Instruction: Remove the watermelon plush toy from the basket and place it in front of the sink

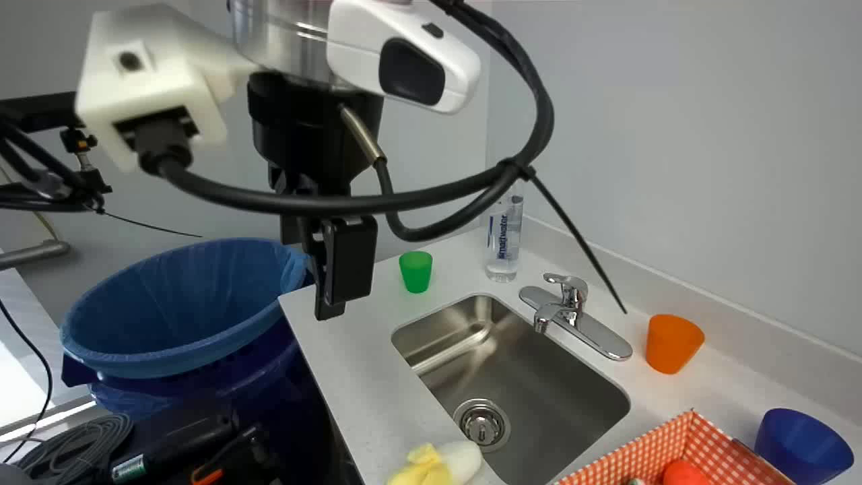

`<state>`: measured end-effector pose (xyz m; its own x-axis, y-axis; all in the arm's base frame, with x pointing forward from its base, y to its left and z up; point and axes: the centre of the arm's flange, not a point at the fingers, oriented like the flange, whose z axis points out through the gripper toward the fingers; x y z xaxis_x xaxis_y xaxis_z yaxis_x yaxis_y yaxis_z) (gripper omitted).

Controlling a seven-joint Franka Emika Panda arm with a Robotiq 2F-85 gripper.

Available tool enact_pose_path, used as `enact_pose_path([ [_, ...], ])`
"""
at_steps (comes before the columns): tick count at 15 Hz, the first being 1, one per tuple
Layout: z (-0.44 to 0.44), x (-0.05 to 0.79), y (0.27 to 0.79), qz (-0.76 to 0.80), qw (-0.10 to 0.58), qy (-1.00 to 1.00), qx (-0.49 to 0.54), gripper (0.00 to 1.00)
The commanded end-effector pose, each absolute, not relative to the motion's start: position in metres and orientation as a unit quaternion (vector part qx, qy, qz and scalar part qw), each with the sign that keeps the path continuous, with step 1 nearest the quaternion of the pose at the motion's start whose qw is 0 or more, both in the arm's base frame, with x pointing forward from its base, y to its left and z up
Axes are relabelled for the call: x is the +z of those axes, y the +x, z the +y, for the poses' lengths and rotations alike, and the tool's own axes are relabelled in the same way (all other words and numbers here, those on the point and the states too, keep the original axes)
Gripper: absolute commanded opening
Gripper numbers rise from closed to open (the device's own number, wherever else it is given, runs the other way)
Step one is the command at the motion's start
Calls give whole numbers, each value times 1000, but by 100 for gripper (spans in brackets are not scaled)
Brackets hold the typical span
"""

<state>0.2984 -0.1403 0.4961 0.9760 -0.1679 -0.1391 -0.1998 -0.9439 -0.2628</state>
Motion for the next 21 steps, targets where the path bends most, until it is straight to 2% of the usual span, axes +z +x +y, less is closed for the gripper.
enact_pose_path([
  [1,-140,496,299,93,139,-984,58,100],
  [13,-140,496,299,94,138,-984,57,100],
  [21,-140,490,317,103,121,-986,43,100],
])
